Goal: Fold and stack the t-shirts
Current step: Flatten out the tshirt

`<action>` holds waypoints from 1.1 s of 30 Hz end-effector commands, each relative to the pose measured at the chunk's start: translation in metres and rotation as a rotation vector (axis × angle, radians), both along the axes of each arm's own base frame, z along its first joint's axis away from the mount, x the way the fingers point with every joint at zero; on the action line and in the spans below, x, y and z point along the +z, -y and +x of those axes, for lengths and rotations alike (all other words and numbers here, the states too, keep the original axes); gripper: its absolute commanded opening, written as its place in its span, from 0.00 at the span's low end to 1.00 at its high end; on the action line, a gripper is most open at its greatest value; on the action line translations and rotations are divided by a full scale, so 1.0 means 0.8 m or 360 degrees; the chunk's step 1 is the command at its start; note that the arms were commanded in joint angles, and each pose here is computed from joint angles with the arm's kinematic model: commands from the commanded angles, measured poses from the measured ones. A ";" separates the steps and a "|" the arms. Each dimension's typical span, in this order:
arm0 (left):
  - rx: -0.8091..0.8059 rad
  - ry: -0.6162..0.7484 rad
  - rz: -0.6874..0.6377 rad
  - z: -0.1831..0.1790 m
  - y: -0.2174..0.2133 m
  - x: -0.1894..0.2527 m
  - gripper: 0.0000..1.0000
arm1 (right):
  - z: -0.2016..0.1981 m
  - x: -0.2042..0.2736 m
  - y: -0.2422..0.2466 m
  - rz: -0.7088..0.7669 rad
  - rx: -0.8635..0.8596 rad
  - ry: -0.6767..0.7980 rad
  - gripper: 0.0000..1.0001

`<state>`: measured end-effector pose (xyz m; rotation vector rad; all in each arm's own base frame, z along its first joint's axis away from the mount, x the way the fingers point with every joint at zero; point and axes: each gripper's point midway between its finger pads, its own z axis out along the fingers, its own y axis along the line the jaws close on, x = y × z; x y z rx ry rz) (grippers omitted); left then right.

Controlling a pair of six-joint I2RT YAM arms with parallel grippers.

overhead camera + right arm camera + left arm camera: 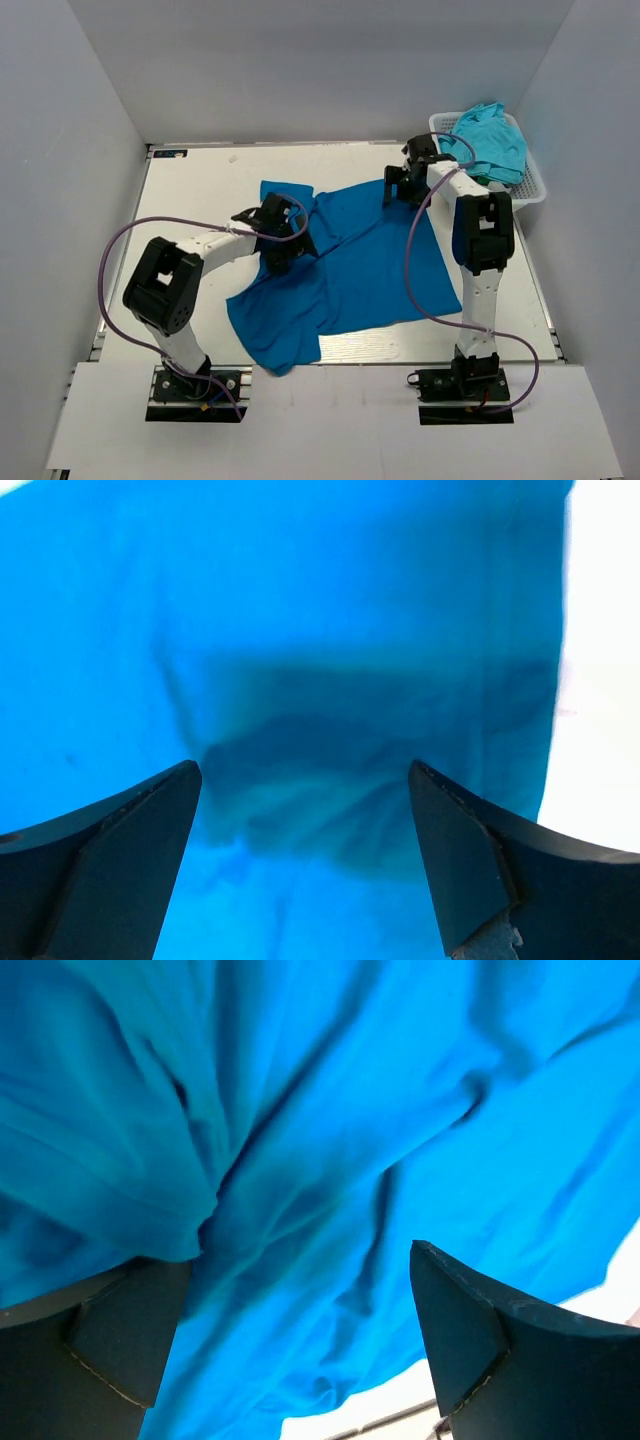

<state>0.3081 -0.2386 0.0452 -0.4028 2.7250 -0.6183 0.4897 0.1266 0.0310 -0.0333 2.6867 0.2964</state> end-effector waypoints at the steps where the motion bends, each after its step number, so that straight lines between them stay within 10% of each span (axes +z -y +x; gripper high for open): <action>1: 0.0090 0.0188 0.0244 0.041 -0.030 0.050 1.00 | -0.023 0.048 -0.014 -0.0020 0.0203 0.0052 0.90; 8: -0.0036 0.0341 0.0567 0.063 -0.065 0.107 1.00 | -0.090 0.114 -0.017 -0.0025 0.0229 0.0254 0.90; 17: -0.0292 0.0203 0.0712 0.052 -0.076 0.052 0.94 | -0.173 0.092 -0.007 0.0005 0.0135 0.0160 0.90; 24: -0.0375 0.0237 0.0660 0.054 -0.070 0.036 0.65 | -0.212 0.054 0.001 0.0010 0.0099 0.0030 0.90; 30: -0.0154 0.0150 0.0859 0.059 -0.110 0.016 0.00 | -0.226 0.026 0.005 -0.0010 0.0086 -0.0037 0.90; 33: -0.0031 0.0164 0.0890 0.067 -0.126 0.022 0.00 | -0.226 0.019 0.005 -0.0006 0.0084 -0.0046 0.90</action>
